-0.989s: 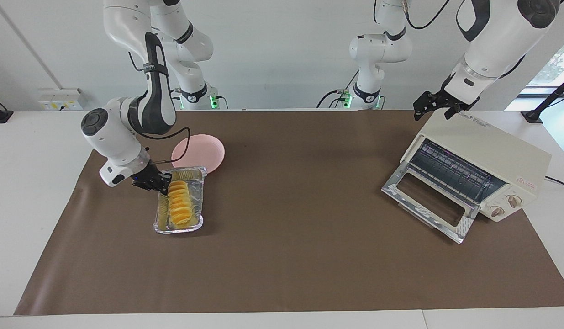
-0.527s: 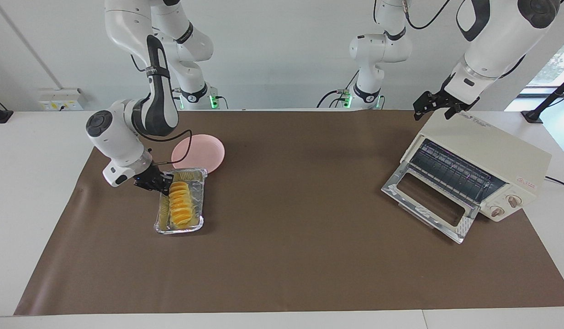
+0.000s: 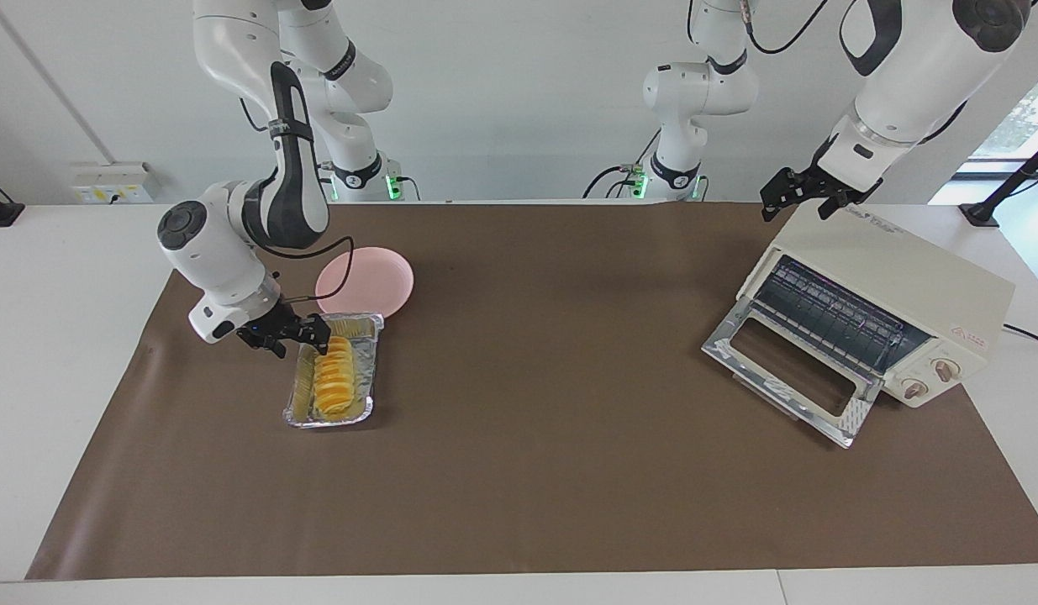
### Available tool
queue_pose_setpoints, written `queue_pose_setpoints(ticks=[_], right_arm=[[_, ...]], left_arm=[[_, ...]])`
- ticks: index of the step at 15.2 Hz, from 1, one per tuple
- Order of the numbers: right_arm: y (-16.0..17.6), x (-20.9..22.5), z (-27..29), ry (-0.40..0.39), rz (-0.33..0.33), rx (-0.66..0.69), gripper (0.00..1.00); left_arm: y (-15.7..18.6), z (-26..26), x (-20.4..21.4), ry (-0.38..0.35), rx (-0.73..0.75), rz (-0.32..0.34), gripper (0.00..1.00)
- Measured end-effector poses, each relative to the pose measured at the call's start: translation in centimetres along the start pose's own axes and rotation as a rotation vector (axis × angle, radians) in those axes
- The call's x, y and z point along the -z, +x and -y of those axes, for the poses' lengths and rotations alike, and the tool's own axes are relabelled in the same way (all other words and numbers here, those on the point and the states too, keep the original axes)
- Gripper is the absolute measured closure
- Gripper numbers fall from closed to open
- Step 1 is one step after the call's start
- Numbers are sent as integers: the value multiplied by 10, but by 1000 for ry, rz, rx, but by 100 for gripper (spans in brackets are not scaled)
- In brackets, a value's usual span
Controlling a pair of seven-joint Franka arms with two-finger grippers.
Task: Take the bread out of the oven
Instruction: 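Grasp the yellow bread rolls in the tray with the right gripper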
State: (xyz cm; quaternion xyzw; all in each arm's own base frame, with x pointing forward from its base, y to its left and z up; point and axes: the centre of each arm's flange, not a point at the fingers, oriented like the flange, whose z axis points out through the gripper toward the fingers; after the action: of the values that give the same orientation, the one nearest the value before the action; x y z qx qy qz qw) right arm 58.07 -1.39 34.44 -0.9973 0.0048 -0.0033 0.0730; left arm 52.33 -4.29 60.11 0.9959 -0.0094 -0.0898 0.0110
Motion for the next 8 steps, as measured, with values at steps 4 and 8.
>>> queue_pose_setpoints(ticks=[4,8], right_arm=[[4,2,65,3,-1,5,0],[4,-13,69,-7,1,8,0]], left_arm=[[0,0,0,0,0,0,0],[0,0,0,0,0,0,0]])
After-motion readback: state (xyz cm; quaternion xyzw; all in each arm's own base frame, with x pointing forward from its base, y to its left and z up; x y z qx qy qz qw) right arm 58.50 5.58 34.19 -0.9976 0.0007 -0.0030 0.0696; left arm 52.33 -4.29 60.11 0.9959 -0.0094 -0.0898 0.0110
